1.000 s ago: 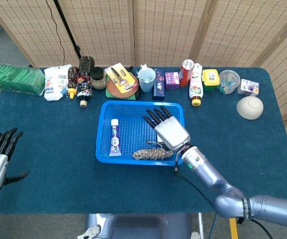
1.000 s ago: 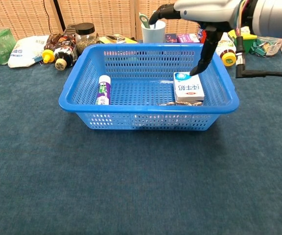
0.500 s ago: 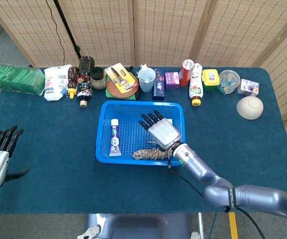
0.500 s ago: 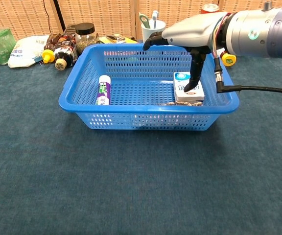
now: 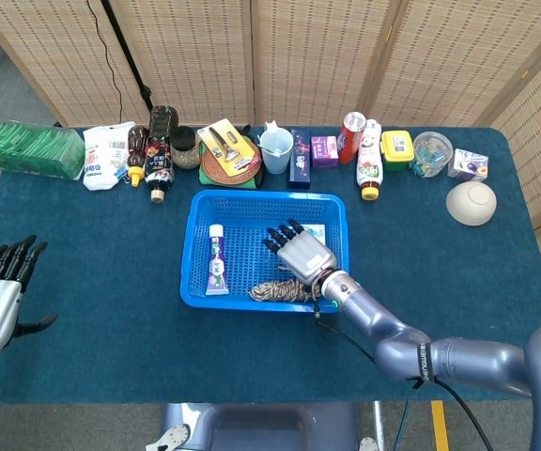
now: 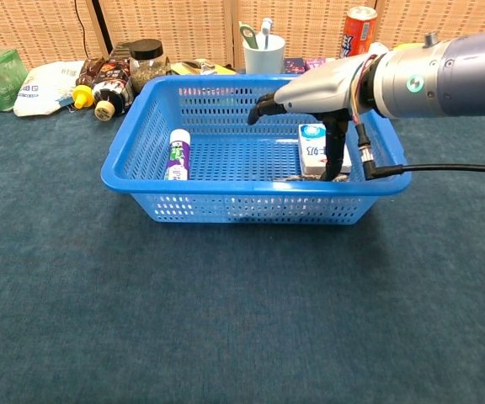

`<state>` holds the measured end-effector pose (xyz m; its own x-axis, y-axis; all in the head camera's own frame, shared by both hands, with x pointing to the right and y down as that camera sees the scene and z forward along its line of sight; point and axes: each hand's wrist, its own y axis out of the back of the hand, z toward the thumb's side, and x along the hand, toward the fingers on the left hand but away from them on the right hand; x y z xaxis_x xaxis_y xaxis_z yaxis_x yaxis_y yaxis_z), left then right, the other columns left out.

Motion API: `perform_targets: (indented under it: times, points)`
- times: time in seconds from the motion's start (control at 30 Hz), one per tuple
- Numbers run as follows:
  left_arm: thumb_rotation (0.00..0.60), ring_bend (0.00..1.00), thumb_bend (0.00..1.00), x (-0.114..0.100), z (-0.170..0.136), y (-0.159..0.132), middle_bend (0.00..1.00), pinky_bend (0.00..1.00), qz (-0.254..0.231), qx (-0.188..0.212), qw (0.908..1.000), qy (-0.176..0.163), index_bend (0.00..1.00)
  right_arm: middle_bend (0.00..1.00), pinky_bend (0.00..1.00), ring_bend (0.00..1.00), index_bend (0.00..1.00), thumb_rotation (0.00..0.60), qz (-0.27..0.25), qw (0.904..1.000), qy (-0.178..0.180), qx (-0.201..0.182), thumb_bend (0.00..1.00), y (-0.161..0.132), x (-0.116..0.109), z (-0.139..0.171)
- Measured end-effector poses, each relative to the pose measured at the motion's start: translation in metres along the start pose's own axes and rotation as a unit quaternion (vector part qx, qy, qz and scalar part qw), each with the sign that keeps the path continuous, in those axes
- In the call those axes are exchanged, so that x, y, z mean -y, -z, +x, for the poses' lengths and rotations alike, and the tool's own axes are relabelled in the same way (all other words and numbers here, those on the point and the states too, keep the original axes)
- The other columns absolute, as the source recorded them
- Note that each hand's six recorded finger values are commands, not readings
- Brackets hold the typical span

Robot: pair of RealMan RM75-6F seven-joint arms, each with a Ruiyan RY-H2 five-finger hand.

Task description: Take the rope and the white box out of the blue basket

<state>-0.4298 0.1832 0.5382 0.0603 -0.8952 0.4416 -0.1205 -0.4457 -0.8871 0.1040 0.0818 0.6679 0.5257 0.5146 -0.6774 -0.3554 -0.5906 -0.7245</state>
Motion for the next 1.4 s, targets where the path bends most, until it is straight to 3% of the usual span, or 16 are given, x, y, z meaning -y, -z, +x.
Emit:
perform_targets:
  times: [0.5,0.9,1.23,1.4]
  points:
    - [0.600,0.00,0.08,0.004,0.004,0.003,0.00,0.00,0.000,-0.004,1.0000,0.005,0.00,0.00,0.00,0.00,0.06,0.600,0.059,0.9966,-0.058,-0.004,0.00,0.000,0.018,-0.004]
    - [0.600,0.00,0.08,0.005,0.005,0.004,0.00,0.00,-0.003,-0.004,1.0000,0.005,0.00,0.00,0.00,0.00,0.29,0.600,0.092,0.9923,-0.081,-0.015,0.00,-0.011,0.031,-0.013]
    - [0.600,0.00,0.08,0.004,0.008,0.008,0.00,0.00,-0.008,-0.007,0.9999,0.004,0.00,0.00,0.00,0.00,0.59,0.600,0.105,0.9928,-0.054,-0.022,0.00,-0.021,0.034,-0.022]
    - [0.600,0.00,0.08,0.005,0.008,0.009,0.00,0.00,-0.009,-0.007,0.9999,0.005,0.00,0.00,0.00,0.00,0.67,0.600,0.101,0.9941,-0.032,-0.022,0.00,-0.024,0.031,-0.024]
